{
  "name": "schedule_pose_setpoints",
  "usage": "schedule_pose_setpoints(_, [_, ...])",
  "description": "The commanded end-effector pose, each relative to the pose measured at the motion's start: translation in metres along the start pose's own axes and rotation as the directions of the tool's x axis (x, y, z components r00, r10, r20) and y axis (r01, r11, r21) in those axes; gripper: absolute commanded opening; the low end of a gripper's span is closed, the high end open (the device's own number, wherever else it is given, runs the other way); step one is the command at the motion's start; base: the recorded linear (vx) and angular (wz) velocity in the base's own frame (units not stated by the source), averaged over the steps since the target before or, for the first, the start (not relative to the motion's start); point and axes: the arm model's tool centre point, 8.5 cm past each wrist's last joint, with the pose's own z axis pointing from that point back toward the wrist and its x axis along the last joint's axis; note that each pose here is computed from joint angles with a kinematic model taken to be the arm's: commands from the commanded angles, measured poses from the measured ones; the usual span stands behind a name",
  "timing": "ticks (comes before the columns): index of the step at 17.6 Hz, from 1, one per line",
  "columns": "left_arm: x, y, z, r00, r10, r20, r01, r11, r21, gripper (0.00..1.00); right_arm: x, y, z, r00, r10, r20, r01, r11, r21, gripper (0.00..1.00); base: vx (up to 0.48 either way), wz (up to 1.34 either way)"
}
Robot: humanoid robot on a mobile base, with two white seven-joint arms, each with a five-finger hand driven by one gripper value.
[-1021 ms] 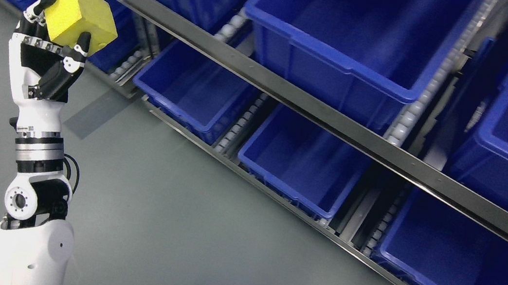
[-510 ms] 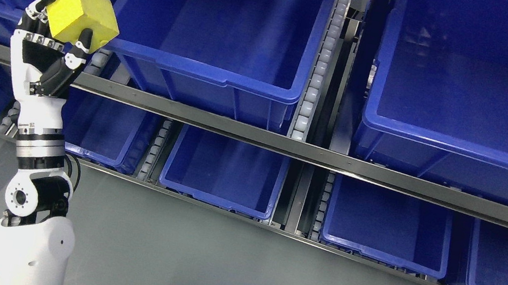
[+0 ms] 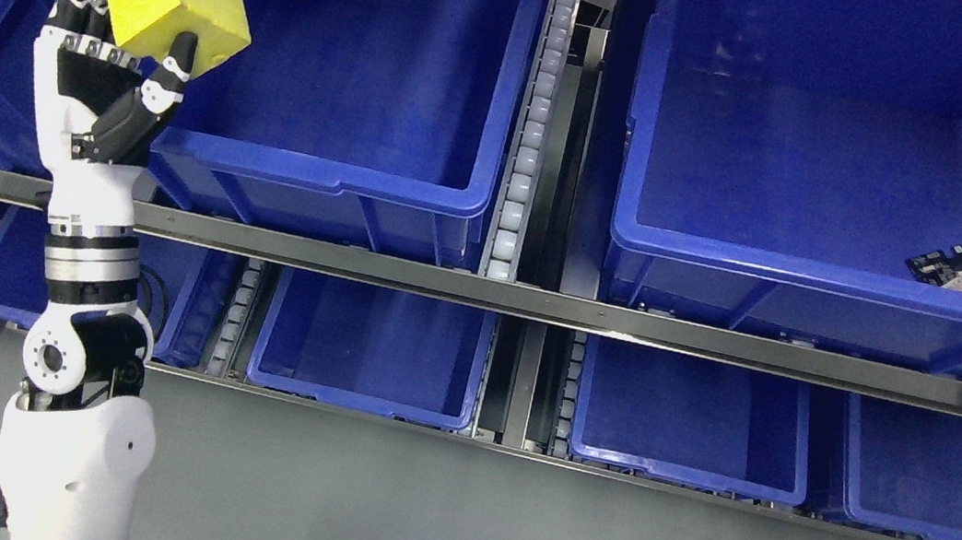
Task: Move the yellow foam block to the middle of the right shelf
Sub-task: 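Extend the left hand forward into the middle-shelf blue bin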
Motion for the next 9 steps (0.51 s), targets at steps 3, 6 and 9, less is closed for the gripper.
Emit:
schedule_pose_setpoints(3, [0.004,-0.103,-0.109,0.990,0.068,-0.122,-0.095,0.970,-0.225,0.39,0.008,-0.011,-0.001,1.000,0.002,0.021,-0.002,1.000,-0.017,1.00,0.038,-0.17])
schedule_pose_setpoints(6, [-0.030,-0.103,-0.121,0.914,0.008,-0.406,-0.091,0.978,-0.186,0.41,0.009,-0.011,-0.001,1.000,0.002,0.023,-0.002,1.000,-0.017,1.00,0.015,-0.02])
schedule_pose_setpoints(9, [-0.064,-0.115,-0.133,0.807,-0.068,-0.587,-0.048,0.982,-0.180,0.65,0.008,-0.011,-0.001,1.000,0.002,0.021,-0.002,1.000,-0.017,1.00,0.000,0.00])
